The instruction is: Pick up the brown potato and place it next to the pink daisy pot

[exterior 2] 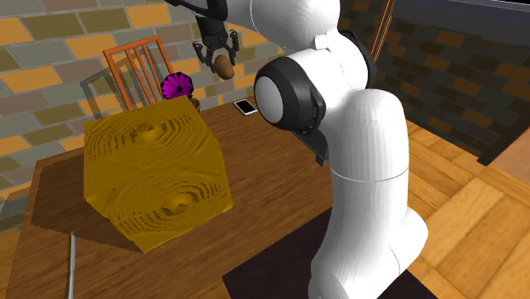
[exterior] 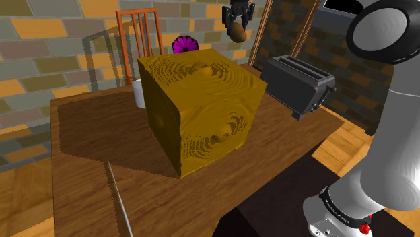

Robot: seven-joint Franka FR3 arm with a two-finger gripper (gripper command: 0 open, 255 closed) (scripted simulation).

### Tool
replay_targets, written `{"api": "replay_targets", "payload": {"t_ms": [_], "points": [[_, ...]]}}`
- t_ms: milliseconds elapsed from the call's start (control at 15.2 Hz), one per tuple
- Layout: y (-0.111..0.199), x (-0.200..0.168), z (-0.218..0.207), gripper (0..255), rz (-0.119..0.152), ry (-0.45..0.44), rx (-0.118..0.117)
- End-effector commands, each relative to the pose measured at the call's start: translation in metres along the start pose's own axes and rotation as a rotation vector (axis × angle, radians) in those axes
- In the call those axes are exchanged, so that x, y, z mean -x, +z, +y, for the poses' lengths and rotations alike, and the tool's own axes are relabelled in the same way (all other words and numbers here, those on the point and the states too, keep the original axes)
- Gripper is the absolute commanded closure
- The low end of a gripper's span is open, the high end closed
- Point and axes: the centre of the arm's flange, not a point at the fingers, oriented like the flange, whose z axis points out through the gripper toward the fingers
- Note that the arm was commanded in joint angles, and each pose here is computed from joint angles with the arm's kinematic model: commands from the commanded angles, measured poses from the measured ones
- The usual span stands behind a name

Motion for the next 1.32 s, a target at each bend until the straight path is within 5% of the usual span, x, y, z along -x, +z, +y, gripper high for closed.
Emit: {"api": "replay_targets", "payload": {"t_ms": [0,1254], "points": [[0.011,0.0,-0.002,255,0.001,0.0,0.0],[0.111,0.002,-0.017,255,0.001,0.0,0.0]]}}
